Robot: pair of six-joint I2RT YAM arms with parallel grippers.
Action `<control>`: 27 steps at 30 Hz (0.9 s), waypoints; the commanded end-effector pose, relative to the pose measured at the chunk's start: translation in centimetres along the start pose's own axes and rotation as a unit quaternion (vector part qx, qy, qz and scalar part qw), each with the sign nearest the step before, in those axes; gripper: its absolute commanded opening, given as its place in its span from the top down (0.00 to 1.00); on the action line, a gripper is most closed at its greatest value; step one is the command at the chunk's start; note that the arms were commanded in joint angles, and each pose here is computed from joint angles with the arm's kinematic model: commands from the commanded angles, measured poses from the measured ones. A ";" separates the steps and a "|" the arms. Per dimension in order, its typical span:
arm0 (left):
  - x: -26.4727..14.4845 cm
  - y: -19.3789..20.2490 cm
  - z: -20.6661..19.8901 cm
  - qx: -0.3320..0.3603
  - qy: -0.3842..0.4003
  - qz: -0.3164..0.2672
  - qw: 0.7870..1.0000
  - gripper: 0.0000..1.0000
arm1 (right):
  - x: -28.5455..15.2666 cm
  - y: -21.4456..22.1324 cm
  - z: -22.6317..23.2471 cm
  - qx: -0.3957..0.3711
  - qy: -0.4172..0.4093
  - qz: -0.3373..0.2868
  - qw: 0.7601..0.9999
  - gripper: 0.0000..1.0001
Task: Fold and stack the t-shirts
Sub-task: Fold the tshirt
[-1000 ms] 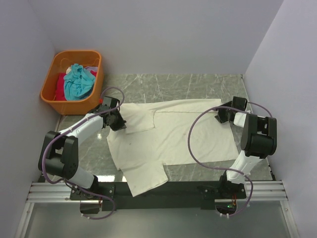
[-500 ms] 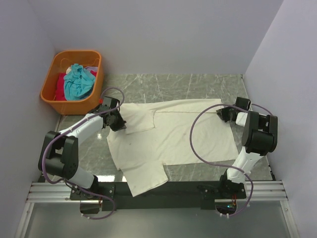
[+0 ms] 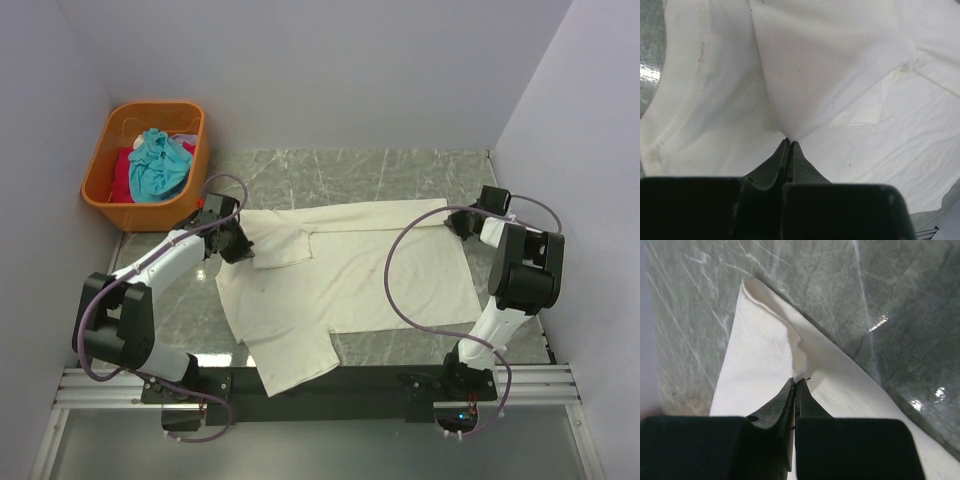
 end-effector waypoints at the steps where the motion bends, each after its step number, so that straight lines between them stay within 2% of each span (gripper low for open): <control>1: -1.7 -0.5 -1.6 -0.011 0.029 -0.004 0.999 0.99 | -1.7 -2.5 1.3 -0.052 0.006 -0.040 0.998 1.00; 6: -2.3 -0.3 -1.6 -0.021 0.037 -0.004 0.999 0.99 | -2.0 -2.9 1.3 -0.075 0.016 -0.045 0.996 1.00; 13: -1.9 0.7 -0.7 -0.033 0.035 0.010 0.999 0.98 | -0.9 -2.0 0.3 -0.078 0.029 -0.018 0.996 1.00; 18: -1.3 1.1 -0.3 -0.037 0.036 0.013 0.999 0.96 | -0.1 -1.9 -0.1 -0.081 0.034 -0.007 0.996 0.93; 19: -1.2 1.2 -0.2 -0.039 0.037 0.016 0.998 0.96 | -0.2 -1.8 0.0 -0.081 0.036 -0.007 0.996 0.88; 22: -1.0 1.7 -0.1 -0.039 0.038 0.023 0.998 0.89 | -0.8 -2.1 0.2 -0.082 0.037 -0.013 0.996 0.76; 23: -1.1 1.7 -0.1 -0.040 0.042 0.023 0.998 0.79 | -1.1 -2.1 0.4 -0.087 0.036 -0.013 0.996 0.65; 26: -1.7 1.4 -0.2 -0.039 0.051 0.004 0.998 0.60 | -2.4 -2.0 1.4 -0.114 0.024 -0.027 0.993 0.49; 27: -1.9 1.1 -0.1 -0.039 0.051 -0.005 0.998 0.46 | -2.8 -1.7 1.8 -0.122 0.020 -0.026 0.992 0.45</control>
Point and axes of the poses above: each gripper's point midway between its finger pads, its own x axis out along the fingers, its own z axis along the line the jaws close on, y = z × x, the point moved 8 cm from there along -x, back along the fingers, and after that the axes turned 7 degrees about -x, right-handed, at the moved point
